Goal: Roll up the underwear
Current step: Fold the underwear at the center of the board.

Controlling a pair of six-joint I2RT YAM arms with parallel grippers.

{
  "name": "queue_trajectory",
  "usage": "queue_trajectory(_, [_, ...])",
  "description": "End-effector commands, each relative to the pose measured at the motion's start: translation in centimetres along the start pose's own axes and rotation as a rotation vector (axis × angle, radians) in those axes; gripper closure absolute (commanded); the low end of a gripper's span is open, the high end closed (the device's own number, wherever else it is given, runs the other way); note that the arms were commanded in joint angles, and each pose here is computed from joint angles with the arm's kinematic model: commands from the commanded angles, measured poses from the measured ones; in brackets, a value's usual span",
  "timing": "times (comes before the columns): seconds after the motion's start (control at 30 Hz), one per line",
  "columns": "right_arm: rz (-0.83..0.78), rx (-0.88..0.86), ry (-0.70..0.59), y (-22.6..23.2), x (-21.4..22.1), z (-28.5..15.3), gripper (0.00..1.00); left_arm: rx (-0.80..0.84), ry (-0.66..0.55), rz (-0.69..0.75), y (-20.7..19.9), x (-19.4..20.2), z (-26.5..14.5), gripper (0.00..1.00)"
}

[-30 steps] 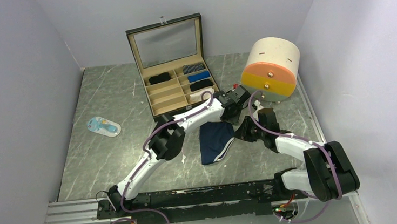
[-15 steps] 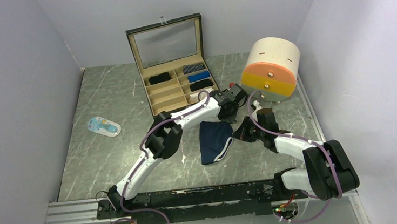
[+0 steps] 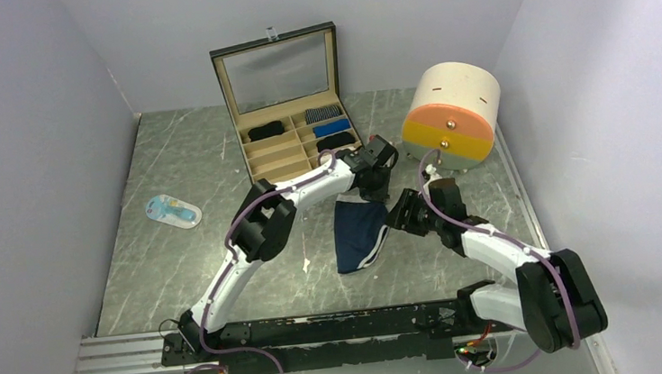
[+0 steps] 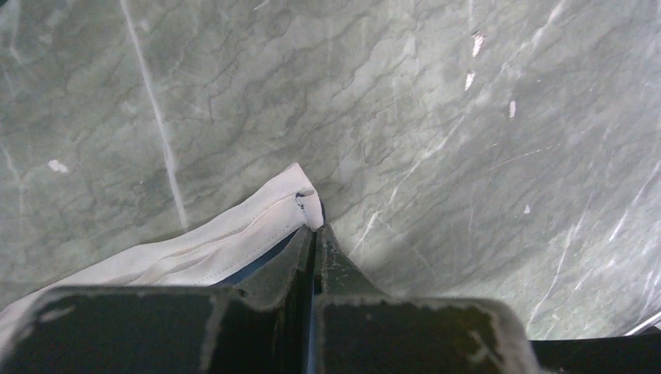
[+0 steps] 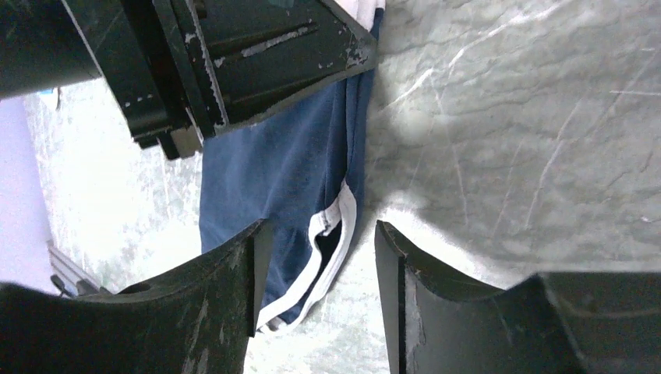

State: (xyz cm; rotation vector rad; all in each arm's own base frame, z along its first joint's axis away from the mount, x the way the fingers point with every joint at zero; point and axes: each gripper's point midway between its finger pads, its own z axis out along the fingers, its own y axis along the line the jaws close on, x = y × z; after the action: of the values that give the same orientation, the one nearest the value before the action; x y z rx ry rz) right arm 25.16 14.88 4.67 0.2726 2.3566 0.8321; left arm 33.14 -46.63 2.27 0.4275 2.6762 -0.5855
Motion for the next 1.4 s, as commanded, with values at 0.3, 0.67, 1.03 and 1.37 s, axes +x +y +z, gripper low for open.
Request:
queue_trajectory(0.3, [0.038, 0.025, 0.007, 0.0, -0.6, 1.8, 0.69, -0.063, 0.127, -0.003, 2.9, 5.2, 4.3, 0.95])
queue_trajectory(0.67, [-0.027, 0.089, -0.031, -0.2, -2.0, 1.2, 0.62, -0.023, 0.1, -0.01, 1.8, 4.2, 3.3, 0.95])
queue_trajectory(1.03, [-0.111, 0.127, -0.041, 0.7, -2.8, 1.5, 1.0, 0.058, 0.093, -0.049, 1.1, 3.9, 2.4, 0.95])
queue_trajectory(1.37, [-0.201, 0.195, -0.045, 3.5, -1.2, 1.2, 1.0, 0.269, 0.015, -0.151, 0.7, 1.2, -1.5, 0.95])
